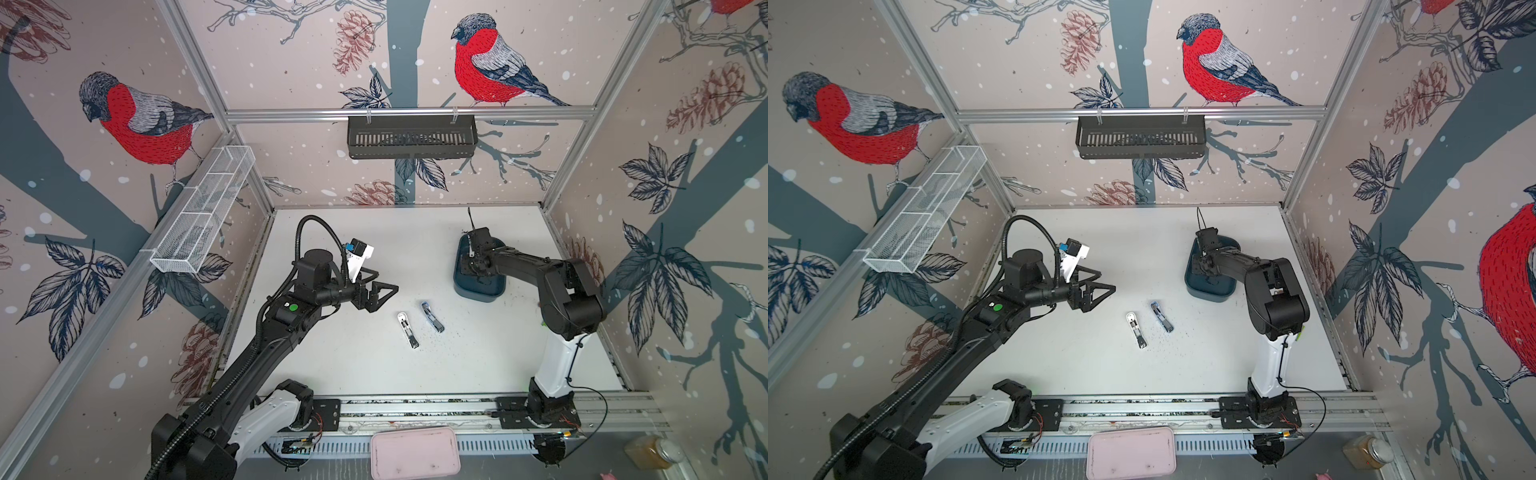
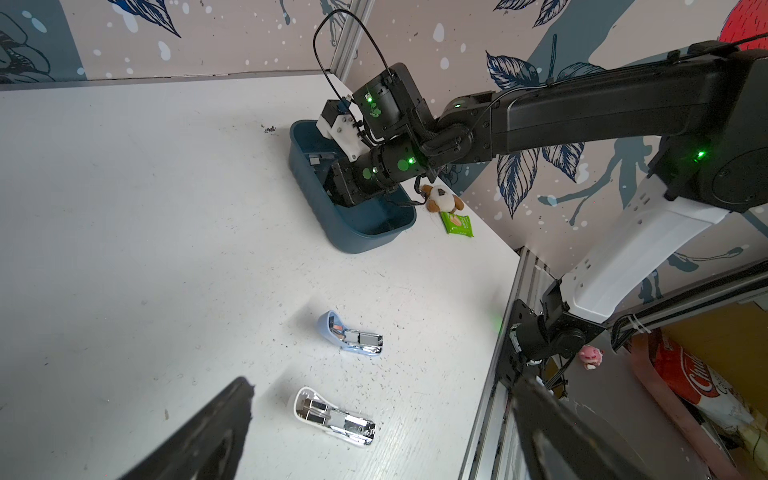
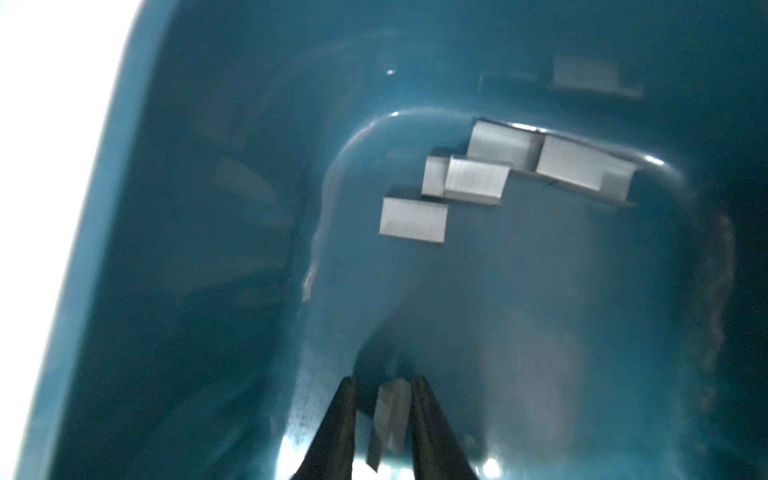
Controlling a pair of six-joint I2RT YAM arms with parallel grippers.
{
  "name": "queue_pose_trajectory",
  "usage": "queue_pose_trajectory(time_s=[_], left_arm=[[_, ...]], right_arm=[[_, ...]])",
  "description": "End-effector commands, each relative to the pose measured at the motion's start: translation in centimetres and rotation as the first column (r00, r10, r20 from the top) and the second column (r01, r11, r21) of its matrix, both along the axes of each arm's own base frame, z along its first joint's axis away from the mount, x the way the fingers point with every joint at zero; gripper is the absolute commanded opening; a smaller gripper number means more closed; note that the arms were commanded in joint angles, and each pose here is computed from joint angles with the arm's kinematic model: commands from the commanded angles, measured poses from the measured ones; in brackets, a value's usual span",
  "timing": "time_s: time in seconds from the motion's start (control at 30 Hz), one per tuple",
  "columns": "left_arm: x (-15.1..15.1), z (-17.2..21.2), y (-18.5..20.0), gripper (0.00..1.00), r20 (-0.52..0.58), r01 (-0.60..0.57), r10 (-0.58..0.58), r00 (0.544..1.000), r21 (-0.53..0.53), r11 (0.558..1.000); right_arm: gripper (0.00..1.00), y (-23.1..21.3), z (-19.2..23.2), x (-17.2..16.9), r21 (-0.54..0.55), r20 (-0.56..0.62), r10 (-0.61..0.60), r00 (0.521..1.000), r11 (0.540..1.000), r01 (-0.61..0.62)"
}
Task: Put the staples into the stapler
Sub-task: 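Lower the right gripper into the bin and grasp a silver staple strip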
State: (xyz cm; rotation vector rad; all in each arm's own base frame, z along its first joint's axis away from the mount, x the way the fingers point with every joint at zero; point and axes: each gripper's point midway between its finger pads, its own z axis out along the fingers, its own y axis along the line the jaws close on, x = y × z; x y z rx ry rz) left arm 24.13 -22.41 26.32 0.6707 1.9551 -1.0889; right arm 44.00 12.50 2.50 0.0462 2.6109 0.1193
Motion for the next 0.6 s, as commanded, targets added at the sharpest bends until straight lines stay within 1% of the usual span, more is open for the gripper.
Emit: queue_pose_trajectory(time_s=[0.0, 0.33, 0.57], left_arm=[[-0.1, 0.8, -0.2, 0.97, 0.039, 0.028, -0.027, 0.999, -0.014, 1.000], [-0.1, 0.8, -0.2, 0.97, 0.039, 0.030, -0.029, 0.999, -0.014, 0.999], [-0.1, 0.8, -0.2, 0.97, 0.038, 0.028, -0.028, 0.999, -0.015, 0.999]], right_arm=[[0.23, -0.6, -0.4, -0.2, -0.037, -0.013, -0.025, 1.000, 0.999, 0.024], [0.16, -0.9, 0.0, 0.0, -0.065, 0.002, -0.026, 1.000, 0.998, 0.026], [0.15, -0.9, 0.7, 0.3, -0.063, 0.019, -0.025, 1.000, 0.998, 0.026]])
